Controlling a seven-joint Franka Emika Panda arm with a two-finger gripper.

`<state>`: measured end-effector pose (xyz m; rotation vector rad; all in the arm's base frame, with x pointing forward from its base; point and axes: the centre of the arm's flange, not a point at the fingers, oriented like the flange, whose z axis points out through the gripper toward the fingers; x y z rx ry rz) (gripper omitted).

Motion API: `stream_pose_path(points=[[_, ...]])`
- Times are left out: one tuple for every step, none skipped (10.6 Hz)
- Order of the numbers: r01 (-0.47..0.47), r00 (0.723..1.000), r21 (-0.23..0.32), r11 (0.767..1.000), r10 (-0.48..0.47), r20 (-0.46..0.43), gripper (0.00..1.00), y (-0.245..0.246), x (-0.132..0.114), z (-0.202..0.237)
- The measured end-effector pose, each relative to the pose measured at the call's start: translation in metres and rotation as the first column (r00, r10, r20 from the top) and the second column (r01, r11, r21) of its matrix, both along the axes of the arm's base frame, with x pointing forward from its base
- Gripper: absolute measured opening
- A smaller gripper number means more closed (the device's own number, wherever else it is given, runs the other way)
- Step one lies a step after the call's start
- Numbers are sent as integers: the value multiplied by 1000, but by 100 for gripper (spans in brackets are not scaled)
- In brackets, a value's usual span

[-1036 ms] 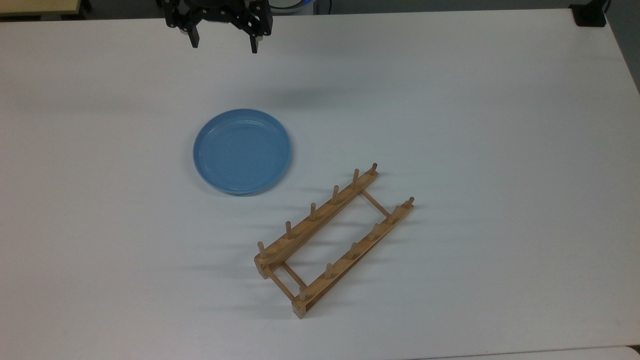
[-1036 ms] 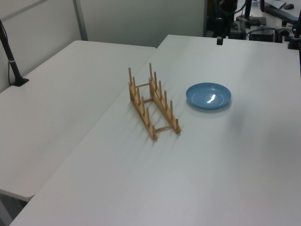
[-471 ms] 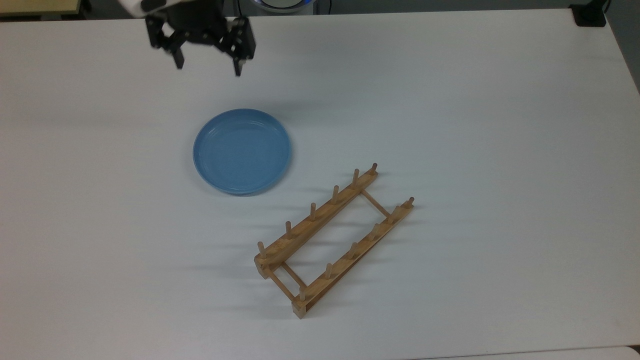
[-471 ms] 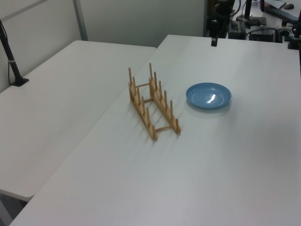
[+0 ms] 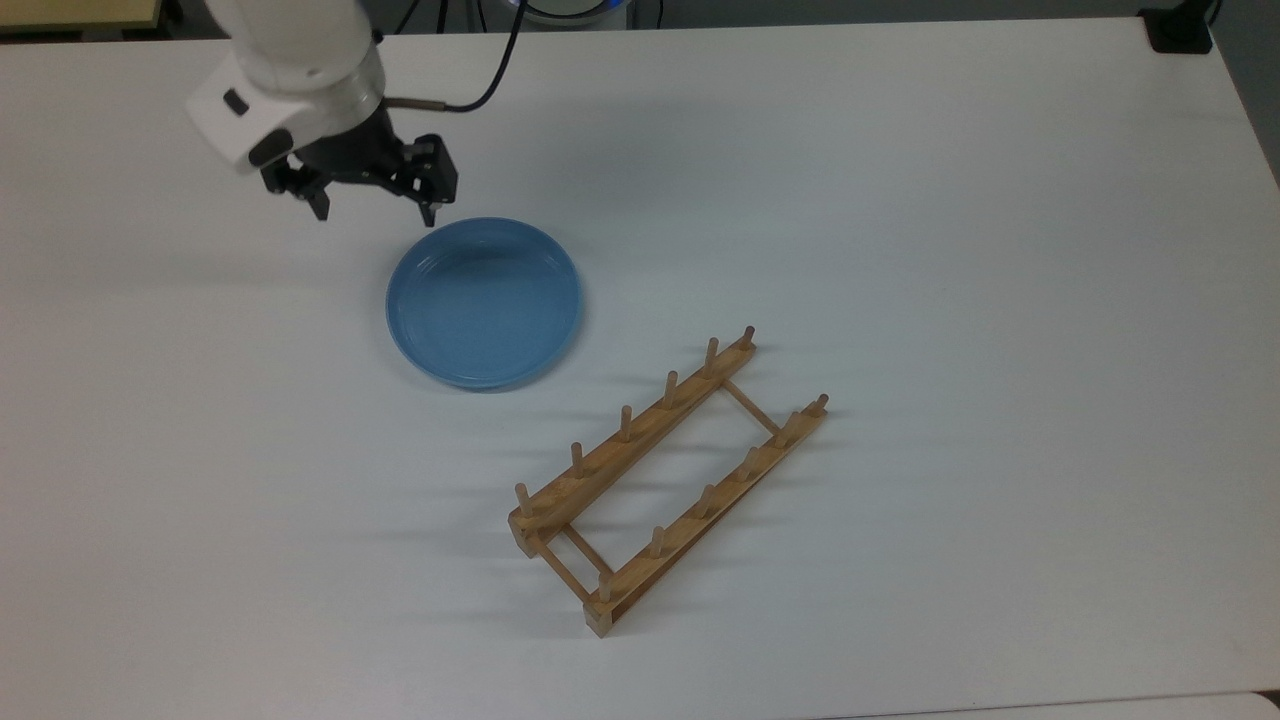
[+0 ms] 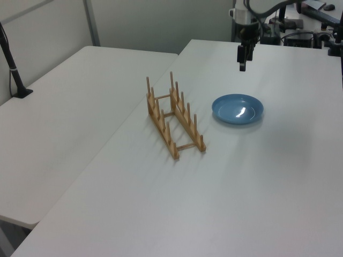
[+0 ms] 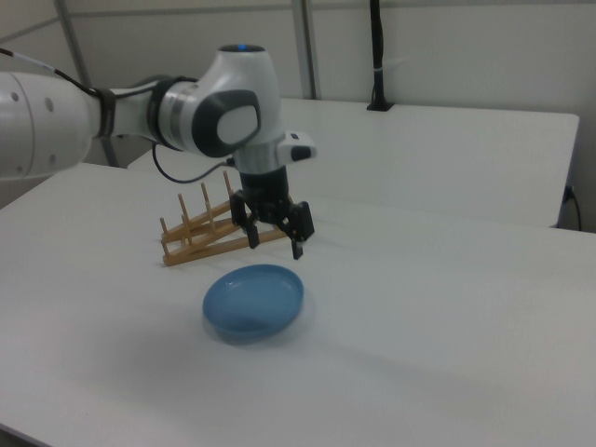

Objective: Place plate in plate rack
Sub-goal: 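Move the gripper down to the rim of the blue plate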

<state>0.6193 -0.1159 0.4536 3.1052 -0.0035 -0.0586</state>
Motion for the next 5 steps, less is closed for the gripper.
stream_pose_path(points=[[-21, 1000, -1, 1000, 21, -11, 97, -8, 1, -13], [-33, 999, -3, 999, 33, -14, 96, -13, 3, -26], [-36, 999, -6, 999, 36, -14, 95, -16, 5, -42], [-36, 999, -7, 999, 36, -19, 92, -17, 7, -55], [-36, 999, -6, 999, 36, -32, 88, -18, 9, -67]])
